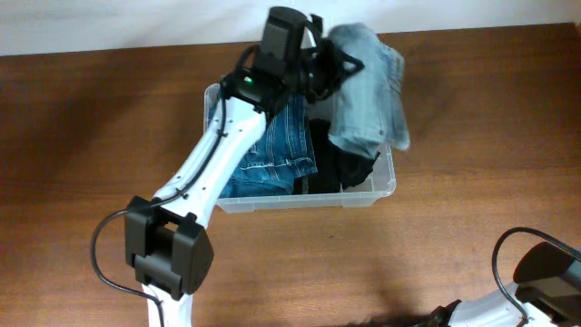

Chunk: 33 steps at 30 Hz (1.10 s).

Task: Pack container
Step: 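Lift the light-blue jeans and carry them up and right over the box, then lower the light-blue jeans into the box's right side over the black garments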

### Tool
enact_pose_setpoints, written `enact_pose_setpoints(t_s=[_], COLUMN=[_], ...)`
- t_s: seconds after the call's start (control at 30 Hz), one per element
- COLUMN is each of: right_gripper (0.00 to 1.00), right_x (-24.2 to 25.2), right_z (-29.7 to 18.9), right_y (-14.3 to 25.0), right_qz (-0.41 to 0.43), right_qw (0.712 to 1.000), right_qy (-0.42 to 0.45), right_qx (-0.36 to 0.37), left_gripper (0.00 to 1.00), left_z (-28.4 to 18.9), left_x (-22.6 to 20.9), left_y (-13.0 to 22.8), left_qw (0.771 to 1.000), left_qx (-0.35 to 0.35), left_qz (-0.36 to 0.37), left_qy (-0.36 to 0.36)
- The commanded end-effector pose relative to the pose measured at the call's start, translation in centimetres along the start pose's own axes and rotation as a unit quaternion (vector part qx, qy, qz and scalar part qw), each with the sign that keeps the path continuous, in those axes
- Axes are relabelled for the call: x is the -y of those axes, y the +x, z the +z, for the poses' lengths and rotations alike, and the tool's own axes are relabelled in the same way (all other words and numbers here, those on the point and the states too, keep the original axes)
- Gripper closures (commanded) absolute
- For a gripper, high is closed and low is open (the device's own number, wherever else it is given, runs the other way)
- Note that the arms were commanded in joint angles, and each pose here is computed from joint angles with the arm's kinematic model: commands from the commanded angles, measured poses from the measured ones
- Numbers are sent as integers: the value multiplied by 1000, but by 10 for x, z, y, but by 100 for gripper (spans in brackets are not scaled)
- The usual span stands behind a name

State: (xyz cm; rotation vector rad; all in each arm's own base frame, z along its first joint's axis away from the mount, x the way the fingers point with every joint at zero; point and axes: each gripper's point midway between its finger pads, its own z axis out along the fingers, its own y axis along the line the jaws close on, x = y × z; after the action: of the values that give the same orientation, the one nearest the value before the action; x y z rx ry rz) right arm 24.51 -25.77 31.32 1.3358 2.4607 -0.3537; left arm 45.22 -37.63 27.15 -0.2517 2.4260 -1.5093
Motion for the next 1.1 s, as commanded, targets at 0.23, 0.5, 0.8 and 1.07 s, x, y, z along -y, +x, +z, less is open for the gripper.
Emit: enact_pose_setpoints(t_s=[0.23, 0.5, 0.8, 1.07], right_gripper=[1, 2, 2, 2], right_x=[5, 5, 5, 5], right_z=[-6, -6, -6, -6], right_y=[2, 2, 2, 2], right_qz=[2, 2, 2, 2], right_qw=[1000, 1000, 1000, 1000], right_qy=[7, 7, 7, 7], right_qx=[6, 6, 6, 6], left_gripper=[99, 47, 38, 39], left_z=[-12, -26, -58, -80], left_x=[-16, -53, -74, -89], left_y=[29, 28, -18, -47], left_qw=[996, 989, 992, 985], left_qx=[-51, -48, -25, -7], left_qz=[-48, -73, 26, 122], left_qy=[-53, -123, -119, -124])
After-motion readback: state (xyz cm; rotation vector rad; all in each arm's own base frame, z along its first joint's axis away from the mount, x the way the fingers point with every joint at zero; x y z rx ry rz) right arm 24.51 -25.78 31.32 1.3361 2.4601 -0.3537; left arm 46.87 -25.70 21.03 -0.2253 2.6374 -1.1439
